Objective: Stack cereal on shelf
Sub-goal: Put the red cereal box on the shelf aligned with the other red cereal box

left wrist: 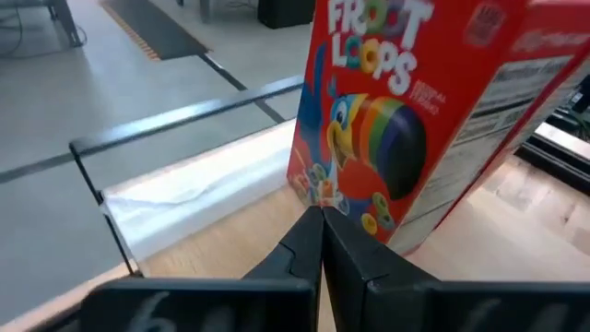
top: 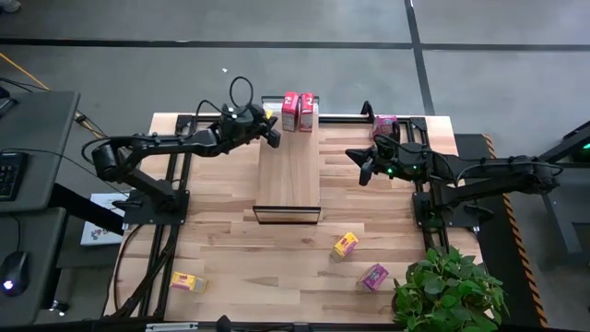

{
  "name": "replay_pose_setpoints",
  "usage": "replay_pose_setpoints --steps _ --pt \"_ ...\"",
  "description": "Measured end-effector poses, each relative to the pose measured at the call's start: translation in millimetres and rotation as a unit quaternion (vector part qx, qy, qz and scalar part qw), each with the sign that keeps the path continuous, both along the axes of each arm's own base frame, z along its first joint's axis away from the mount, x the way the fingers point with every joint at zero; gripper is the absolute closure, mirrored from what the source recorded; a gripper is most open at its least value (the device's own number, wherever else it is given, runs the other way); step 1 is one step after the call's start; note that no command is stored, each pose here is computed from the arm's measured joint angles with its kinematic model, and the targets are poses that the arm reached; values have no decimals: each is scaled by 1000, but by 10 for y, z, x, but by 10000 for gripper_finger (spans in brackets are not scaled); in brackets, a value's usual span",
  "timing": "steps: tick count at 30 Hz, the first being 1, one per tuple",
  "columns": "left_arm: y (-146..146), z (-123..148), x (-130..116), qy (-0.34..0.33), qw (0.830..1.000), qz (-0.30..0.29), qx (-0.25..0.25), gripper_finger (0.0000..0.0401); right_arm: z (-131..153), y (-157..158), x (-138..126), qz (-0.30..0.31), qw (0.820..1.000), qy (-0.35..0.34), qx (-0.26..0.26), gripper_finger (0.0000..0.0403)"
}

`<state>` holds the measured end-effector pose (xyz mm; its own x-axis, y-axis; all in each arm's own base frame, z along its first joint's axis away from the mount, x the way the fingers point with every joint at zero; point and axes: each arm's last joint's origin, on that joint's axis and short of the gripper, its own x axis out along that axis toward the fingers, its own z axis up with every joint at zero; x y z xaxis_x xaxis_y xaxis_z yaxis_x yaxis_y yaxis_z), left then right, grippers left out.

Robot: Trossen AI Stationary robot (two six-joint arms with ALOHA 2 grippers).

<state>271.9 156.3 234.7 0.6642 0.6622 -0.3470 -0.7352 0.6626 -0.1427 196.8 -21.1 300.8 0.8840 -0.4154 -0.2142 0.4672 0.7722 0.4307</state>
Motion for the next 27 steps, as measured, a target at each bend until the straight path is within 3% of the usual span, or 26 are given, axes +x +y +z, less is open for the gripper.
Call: replay_pose_setpoints --steps 27 --pt "-10 69 57 -47 997 -66 7 401 -1 3 1 4 1000 -1 4 403"
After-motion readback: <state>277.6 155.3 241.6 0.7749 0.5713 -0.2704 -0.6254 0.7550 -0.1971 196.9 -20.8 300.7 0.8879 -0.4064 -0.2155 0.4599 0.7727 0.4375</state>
